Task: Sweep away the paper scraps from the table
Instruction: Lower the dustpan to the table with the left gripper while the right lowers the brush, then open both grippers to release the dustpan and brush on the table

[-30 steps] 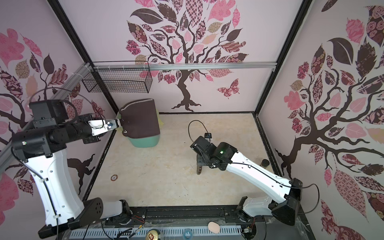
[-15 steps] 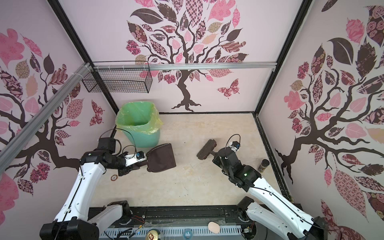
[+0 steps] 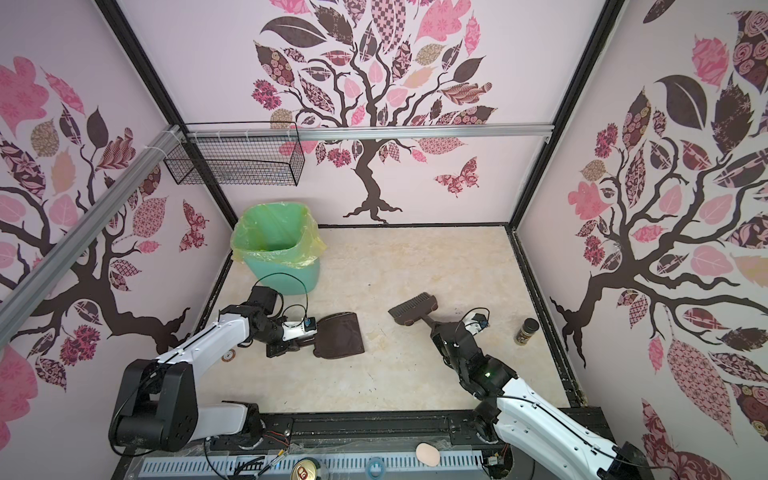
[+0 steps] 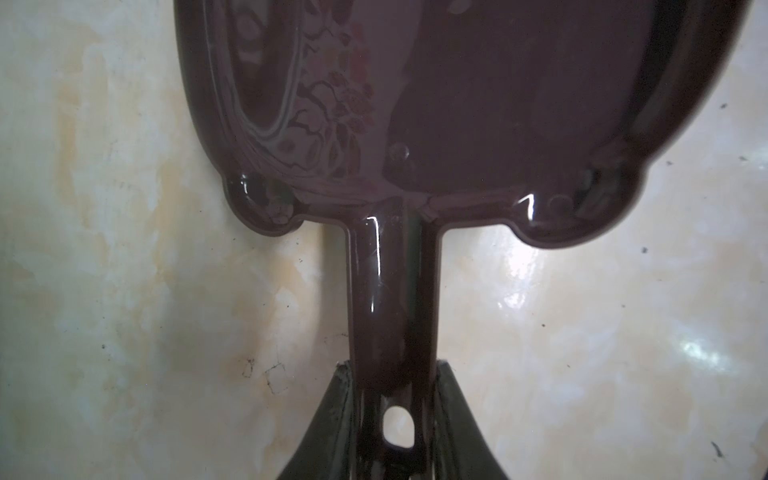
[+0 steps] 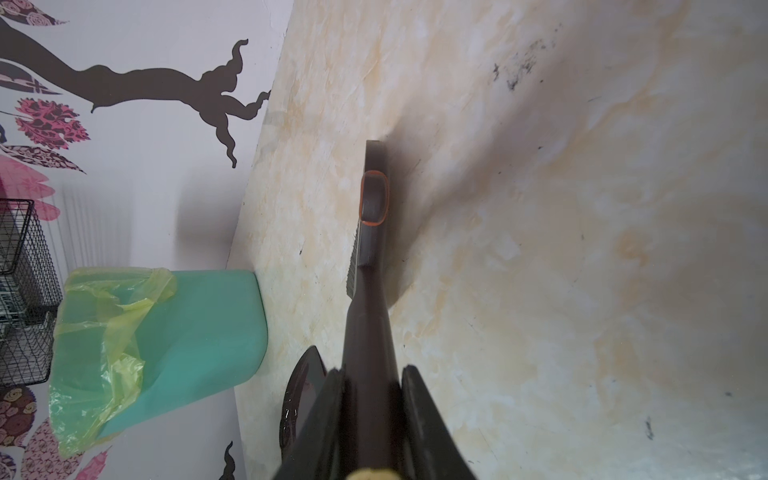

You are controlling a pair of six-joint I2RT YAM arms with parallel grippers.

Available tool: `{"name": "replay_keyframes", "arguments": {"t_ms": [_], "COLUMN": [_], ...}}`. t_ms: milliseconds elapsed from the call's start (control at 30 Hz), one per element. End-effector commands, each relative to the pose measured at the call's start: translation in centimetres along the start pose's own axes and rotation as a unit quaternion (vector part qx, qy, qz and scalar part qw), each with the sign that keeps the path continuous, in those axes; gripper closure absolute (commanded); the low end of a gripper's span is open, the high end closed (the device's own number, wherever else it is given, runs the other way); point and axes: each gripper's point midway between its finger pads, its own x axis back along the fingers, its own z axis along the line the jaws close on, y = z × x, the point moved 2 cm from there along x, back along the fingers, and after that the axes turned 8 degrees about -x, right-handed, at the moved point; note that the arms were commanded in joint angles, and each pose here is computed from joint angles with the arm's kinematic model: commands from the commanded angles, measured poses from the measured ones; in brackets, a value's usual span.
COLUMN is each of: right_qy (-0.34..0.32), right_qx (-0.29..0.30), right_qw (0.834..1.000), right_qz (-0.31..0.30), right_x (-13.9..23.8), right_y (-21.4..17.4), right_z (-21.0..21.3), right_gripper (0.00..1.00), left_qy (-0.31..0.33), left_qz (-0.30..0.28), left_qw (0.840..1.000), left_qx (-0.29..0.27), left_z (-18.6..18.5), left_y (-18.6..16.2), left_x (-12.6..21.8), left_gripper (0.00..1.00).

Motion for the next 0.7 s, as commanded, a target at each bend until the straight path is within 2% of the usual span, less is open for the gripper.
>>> {"name": "replay_keyframes", "arguments": {"t_ms": [0,200,500,600,667], "right_qy": [-0.063,-0.059,-0.079,-0.097,-0.109], "right_qx": [-0.003,-0.020,0.007,0.012,0.016], "right_qw": [0.998,0.998,0.997,0.995,0.994], "right_qz": [-0.021,-0.023,-0.017,-0.006,0.000], "right_x": [-0.2,0.0,0.0,-0.5,-0.8], "right_y": [0.7,0.8,0.7,0.2,-0.1], "right_z": [-4.6,-7.0,-7.6,-8.5,-9.1], "right_gripper": [0.89,0.81,0.75,0.73,0.69], "left_qy": [0.010,-0.002,-0.003,-0.006,-0.010], "left_qz": [0.004,0.021,0.021,0.020,0.020], "left_qw": [1.000,1.000,1.000,1.000,1.000], "left_qx": [-0.004,-0.005,0.002,0.003,0.005], "left_z": [0.0,-0.4,0.0,0.1,0.0], "left_y": [-0.2,-1.0,-1.0,-0.8,-0.8], "left_x": [-1.1,-2.2,-2.4,-2.2,-2.0], "left_gripper": [1.00,0.99,0.90,0.82,0.59]}}
